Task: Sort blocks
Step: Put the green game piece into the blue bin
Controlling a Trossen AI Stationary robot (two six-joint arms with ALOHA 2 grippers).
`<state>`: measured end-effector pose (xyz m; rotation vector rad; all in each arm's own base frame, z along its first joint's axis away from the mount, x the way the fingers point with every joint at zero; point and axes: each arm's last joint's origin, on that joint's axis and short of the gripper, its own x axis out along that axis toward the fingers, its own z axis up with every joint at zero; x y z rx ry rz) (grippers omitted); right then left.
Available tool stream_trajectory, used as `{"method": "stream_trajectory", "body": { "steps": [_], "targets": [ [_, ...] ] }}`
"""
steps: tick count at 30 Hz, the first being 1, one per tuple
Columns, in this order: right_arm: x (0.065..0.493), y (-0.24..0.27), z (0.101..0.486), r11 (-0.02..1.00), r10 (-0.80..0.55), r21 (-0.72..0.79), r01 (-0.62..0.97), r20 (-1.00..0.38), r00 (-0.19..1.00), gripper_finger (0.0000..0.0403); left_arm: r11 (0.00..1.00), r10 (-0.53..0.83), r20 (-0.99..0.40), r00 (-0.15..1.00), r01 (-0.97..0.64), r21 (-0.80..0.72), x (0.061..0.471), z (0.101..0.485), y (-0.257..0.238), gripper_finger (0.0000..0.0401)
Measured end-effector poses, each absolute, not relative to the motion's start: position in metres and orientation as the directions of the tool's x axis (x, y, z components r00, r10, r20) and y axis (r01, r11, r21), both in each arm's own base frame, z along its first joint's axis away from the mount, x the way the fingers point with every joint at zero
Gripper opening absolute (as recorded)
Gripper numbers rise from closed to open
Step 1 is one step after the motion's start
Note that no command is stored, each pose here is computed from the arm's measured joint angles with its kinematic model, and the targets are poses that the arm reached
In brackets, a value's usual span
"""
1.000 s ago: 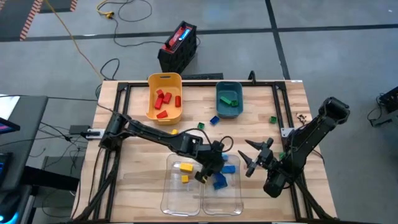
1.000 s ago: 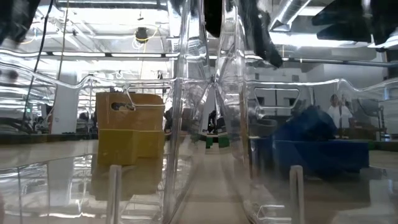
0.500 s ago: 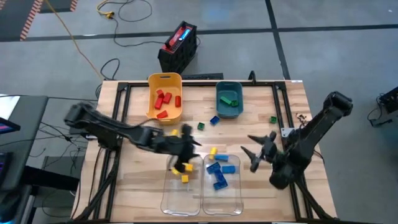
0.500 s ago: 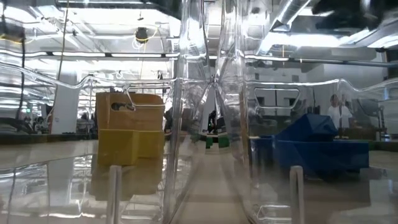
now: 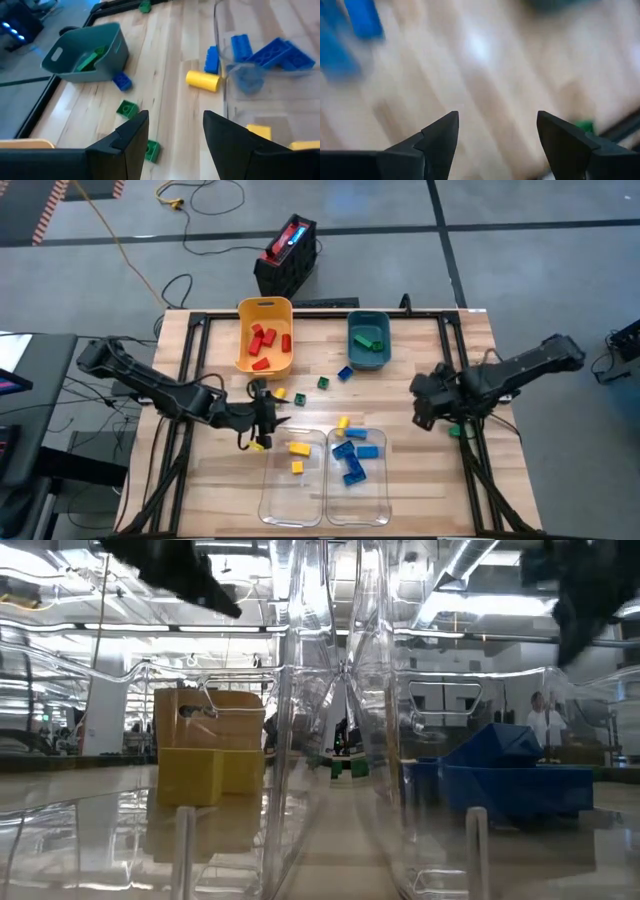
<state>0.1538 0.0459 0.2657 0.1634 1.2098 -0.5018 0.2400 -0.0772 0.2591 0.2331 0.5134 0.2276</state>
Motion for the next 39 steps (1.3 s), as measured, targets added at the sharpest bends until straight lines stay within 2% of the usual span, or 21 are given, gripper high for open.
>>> {"method": "stream_trajectory", "body": {
  "steps": [5, 10, 14, 20, 22, 25, 39],
  "targets": [
    [0.156, 0.045, 0.234, 0.906, -0.119, -0.118, 0.407, -0.993, -0.023, 0.0286, 0.928, 0.289, -0.428, 0.856, -0.139, 0.346, 0.239, 0.242, -0.075, 0.0182],
    [0.165, 0.035, 0.21, 0.891, 0.105, -0.03, 0.453, -0.957, -0.27, 0.0296, 0.902, 0.319, -0.396, 0.861, -0.148, 0.405, 0.242, 0.242, -0.065, 0.0182],
    [0.177, 0.031, 0.192, 0.928, 0.118, -0.039, 0.371, -0.913, -0.39, 0.0319, 0.897, 0.327, -0.384, 0.863, -0.156, 0.413, 0.245, 0.243, -0.058, 0.0182],
    [0.186, 0.027, 0.158, 0.948, 0.057, -0.168, 0.27, -0.745, -0.665, 0.0366, 0.9, 0.316, -0.408, 0.857, -0.134, 0.414, 0.246, 0.241, -0.055, 0.0182],
    [0.19, 0.027, 0.149, 0.956, 0.048, -0.164, 0.243, -0.729, -0.683, 0.0378, 0.898, 0.317, -0.41, 0.855, -0.133, 0.419, 0.246, 0.241, -0.054, 0.0182],
    [0.194, 0.032, 0.144, 0.973, 0.04, -0.115, 0.201, -0.772, -0.634, 0.0385, 0.897, 0.319, -0.421, 0.849, -0.126, 0.424, 0.245, 0.24, -0.054, 0.0182],
    [0.187, 0.039, 0.141, 0.96, 0.013, -0.155, 0.235, -0.808, -0.589, 0.0375, 0.896, 0.325, -0.462, 0.825, -0.113, 0.429, 0.242, 0.236, -0.053, 0.0182]
  ]
}}
